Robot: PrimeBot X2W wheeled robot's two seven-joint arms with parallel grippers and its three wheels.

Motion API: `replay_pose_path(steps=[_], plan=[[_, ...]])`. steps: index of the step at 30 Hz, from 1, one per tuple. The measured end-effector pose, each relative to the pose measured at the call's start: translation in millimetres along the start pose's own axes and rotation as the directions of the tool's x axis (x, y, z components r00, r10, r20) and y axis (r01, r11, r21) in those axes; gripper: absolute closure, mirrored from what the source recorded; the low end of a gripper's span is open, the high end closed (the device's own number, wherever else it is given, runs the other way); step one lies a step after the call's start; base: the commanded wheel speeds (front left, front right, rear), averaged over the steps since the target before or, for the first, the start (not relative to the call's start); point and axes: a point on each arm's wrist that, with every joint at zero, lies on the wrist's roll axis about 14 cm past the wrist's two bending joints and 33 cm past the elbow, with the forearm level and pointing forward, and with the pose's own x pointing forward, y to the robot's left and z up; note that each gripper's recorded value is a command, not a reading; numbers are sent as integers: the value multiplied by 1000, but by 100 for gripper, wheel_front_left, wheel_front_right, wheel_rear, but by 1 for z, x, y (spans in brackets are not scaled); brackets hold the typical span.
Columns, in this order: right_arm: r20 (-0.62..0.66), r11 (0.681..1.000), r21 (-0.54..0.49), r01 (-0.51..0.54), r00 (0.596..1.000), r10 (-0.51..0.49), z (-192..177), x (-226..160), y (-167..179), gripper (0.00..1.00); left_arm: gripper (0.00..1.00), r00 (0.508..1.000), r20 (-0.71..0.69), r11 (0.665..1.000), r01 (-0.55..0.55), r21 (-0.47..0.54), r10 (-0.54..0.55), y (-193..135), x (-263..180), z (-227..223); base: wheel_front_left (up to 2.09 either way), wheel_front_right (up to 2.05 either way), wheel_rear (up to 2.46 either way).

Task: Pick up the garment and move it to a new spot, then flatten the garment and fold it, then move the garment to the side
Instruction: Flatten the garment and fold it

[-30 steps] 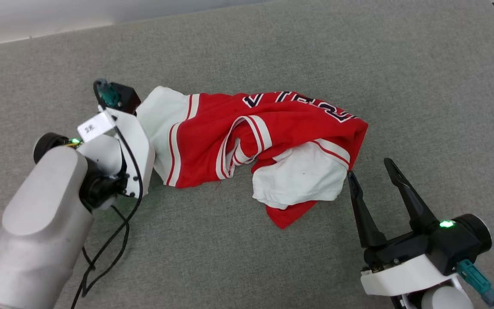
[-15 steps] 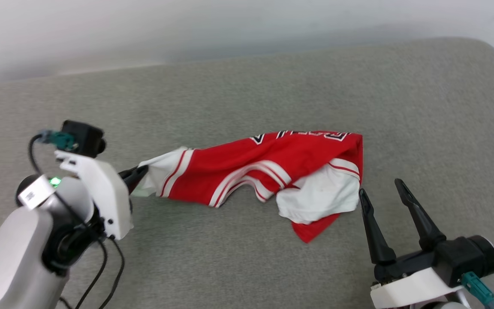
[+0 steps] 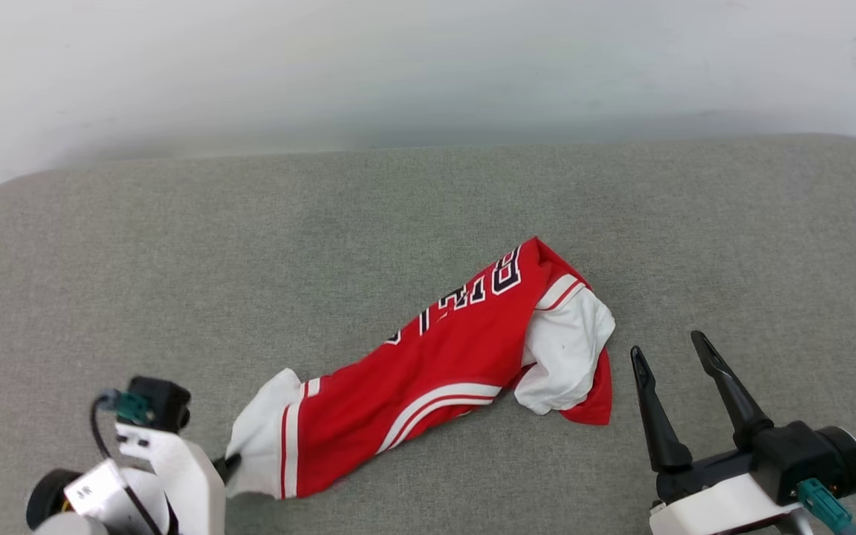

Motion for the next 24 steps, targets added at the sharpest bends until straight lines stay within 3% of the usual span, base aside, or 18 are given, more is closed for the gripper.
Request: replay_pose_path(steps=[6, 7, 8, 9, 13, 16, 18, 21, 24], plan=[[-11, 1000, -12, 11, 1000, -11, -2, -4, -4, 0, 100, 999, -47, 999, -22, 25, 23, 3, 17, -37, 0, 0, 0], [-10, 1000, -13, 13, 1000, -14, -2, -5, -4, 0, 95, 999, -43, 999, -23, 35, 24, 3, 18, -40, 0, 0, 0], [-10, 1000, -14, 14, 1000, -14, -2, -5, -4, 0, 31, 999, -33, 999, -31, 44, 32, 4, 20, -42, 0, 0, 0], [-10, 1000, -15, 15, 1000, -15, -2, -6, -5, 0, 0, 999, -14, 998, -36, 49, 37, 5, 22, -41, 0, 0, 0], [-11, 1000, -19, 16, 1000, -16, -1, -7, -5, 0, 0, 991, 120, 997, -58, 49, 52, 7, 24, -23, 0, 0, 0], [-12, 1000, -22, 14, 1000, -15, -2, -10, -4, 0, 0, 957, 283, 995, -81, 62, 60, 8, 17, 7, 0, 0, 0], [-7, 1000, -23, 11, 1000, -11, 0, -10, -3, 0, 0, 906, 419, 992, -102, 69, 64, 9, 7, 32, 0, 0, 0], [-3, 1000, -24, 8, 1000, -9, 2, -11, -2, 0, 0, 787, 614, 988, -138, 70, 67, 7, -16, 66, 0, 0, 0], [5, 1000, -29, -4, 1000, 4, 4, -11, 1, 0, 0, 684, 726, 985, -165, 54, 75, 3, -36, 83, 0, 0, 0]])
